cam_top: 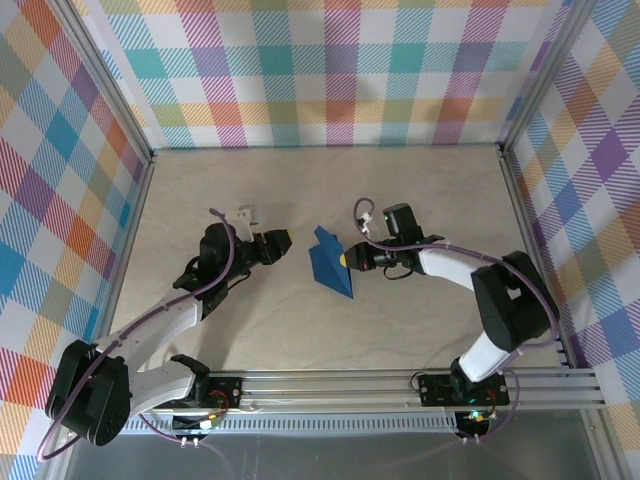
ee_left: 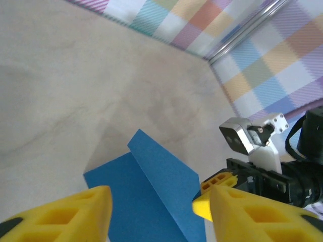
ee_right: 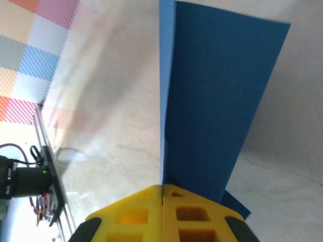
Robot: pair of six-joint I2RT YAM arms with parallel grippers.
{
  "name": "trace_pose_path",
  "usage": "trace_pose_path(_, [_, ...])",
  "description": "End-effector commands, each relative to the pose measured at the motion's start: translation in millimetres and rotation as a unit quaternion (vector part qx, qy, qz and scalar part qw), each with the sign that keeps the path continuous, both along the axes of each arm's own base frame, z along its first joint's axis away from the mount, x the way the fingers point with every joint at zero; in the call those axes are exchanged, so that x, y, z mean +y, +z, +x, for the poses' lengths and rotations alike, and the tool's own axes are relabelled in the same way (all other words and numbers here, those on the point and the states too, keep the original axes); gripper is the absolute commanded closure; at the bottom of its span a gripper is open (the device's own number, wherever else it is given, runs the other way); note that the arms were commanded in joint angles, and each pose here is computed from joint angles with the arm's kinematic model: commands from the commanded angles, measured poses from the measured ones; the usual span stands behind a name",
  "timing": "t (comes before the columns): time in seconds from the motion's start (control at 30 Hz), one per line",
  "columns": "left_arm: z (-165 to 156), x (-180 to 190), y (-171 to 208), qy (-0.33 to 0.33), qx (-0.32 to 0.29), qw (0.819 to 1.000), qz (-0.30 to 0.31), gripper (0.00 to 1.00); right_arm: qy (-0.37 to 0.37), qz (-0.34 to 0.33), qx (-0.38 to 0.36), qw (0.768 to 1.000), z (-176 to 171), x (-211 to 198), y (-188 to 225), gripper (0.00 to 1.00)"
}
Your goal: Fold a paper plane with a square sheet of paper (fold left side to right side)
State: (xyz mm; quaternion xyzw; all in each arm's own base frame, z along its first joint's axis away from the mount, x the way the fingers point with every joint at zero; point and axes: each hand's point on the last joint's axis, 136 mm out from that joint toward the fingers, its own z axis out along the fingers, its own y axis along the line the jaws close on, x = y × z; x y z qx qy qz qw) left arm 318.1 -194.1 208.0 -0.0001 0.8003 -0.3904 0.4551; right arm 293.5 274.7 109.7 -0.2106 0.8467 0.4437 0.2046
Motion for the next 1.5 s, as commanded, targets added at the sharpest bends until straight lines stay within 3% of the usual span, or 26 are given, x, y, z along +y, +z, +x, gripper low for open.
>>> trace_pose_path(0.0, [-7, -6, 32, -0.032, -0.061, 0.997, -0.044, 0.39, 0.017, 0.062, -0.044, 0.997, -5, 6, 38, 1.0])
trace_pose_path(0.27, [-25, -40, 63, -0.153, -0.094, 0.977, -0.117, 0.37, 0.064, 0.166, -0.089, 0.98, -26, 14, 107, 1.0])
trace_pose_path(0.6, [-27, -77, 53, -0.219, -0.071, 0.966, -0.119, 0.41, 0.099, 0.205, -0.073, 0.971, -38, 20, 126, 1.0])
trace_pose_path(1.0, [-28, -89, 49, -0.236, -0.065, 0.965, -0.097, 0.76, 0.084, 0.184, -0.051, 0.978, -31, 22, 113, 0.96])
trace_pose_path(1.2, [-28, -89, 52, -0.236, -0.07, 0.964, -0.097, 0.86, 0.072, 0.179, -0.063, 0.979, -31, 15, 120, 0.81])
trace_pose_path(1.47, [-32, -92, 68, -0.249, -0.084, 0.959, -0.11, 0.9, 0.012, 0.128, -0.111, 0.985, -37, -15, 127, 0.5])
